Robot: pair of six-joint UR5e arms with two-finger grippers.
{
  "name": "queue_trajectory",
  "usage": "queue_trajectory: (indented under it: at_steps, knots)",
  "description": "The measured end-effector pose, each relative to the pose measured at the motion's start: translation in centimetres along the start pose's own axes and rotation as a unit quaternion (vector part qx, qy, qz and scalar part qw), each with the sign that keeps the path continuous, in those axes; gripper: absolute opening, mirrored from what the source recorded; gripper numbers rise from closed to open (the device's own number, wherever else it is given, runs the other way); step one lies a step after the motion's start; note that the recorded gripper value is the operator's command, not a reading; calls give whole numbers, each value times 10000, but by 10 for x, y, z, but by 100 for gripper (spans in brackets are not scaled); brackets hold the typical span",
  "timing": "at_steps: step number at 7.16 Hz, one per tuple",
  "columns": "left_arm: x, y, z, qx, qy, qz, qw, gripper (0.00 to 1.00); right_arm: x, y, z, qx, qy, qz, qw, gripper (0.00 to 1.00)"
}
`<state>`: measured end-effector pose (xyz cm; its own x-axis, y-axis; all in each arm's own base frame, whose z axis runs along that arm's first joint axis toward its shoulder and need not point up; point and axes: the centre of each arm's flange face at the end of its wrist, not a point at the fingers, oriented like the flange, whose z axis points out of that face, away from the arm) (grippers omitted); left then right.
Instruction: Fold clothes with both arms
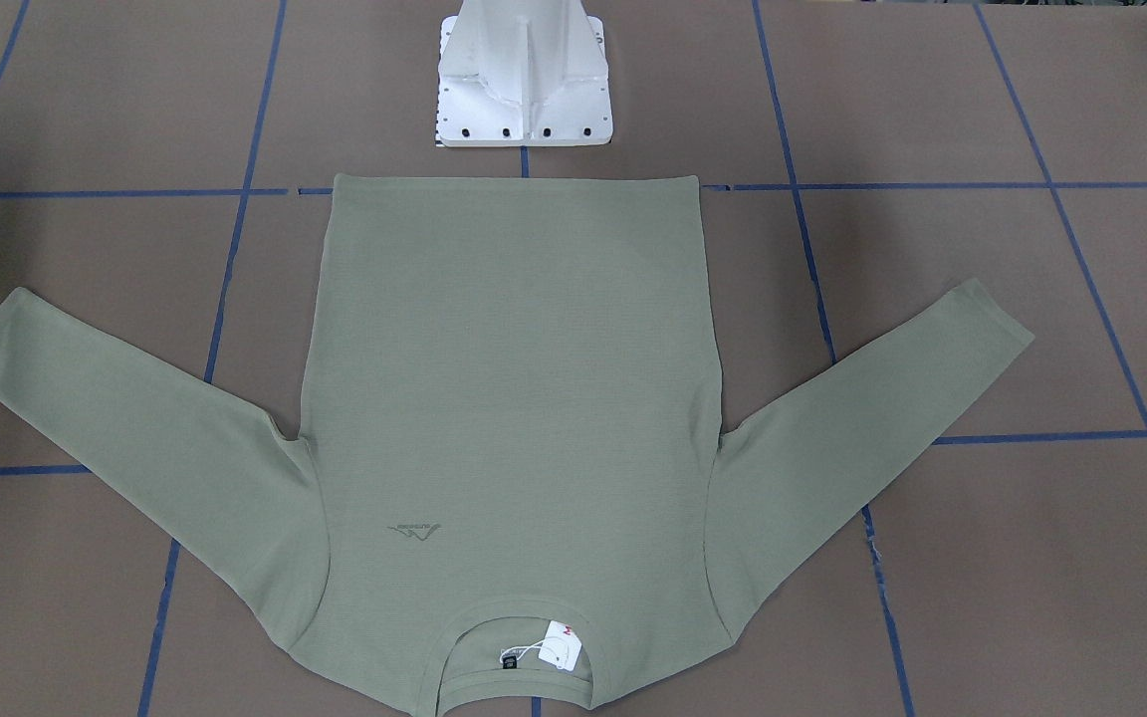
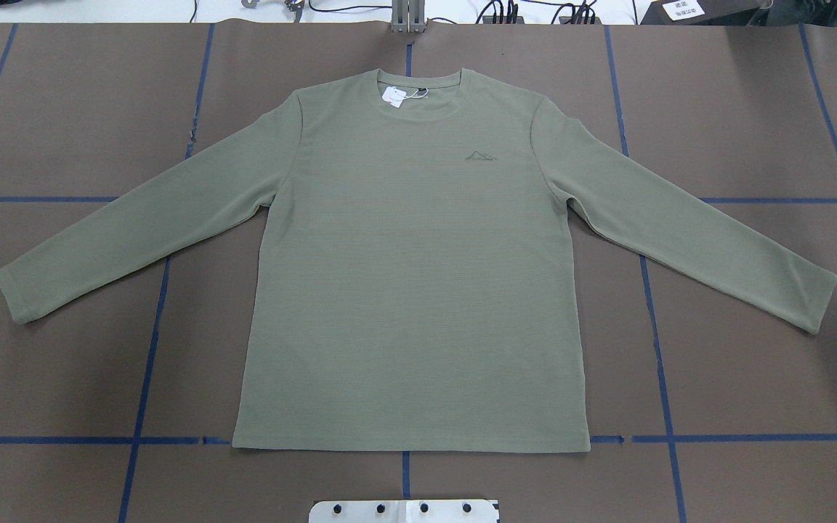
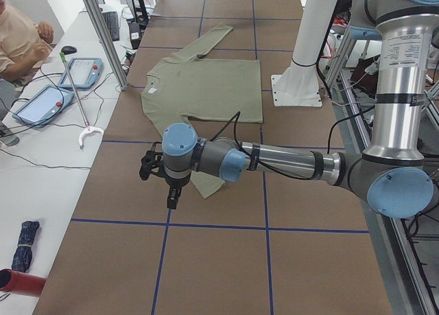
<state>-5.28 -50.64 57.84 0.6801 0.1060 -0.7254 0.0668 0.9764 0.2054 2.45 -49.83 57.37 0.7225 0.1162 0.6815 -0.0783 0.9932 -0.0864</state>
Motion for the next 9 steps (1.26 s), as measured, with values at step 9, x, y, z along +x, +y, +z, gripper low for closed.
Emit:
queue_trajectory:
  at_steps: [9]
  knots:
    - [11,5,-4,126,229,187,9995,100,-64,17,8,-88,-644,-666,9957,100]
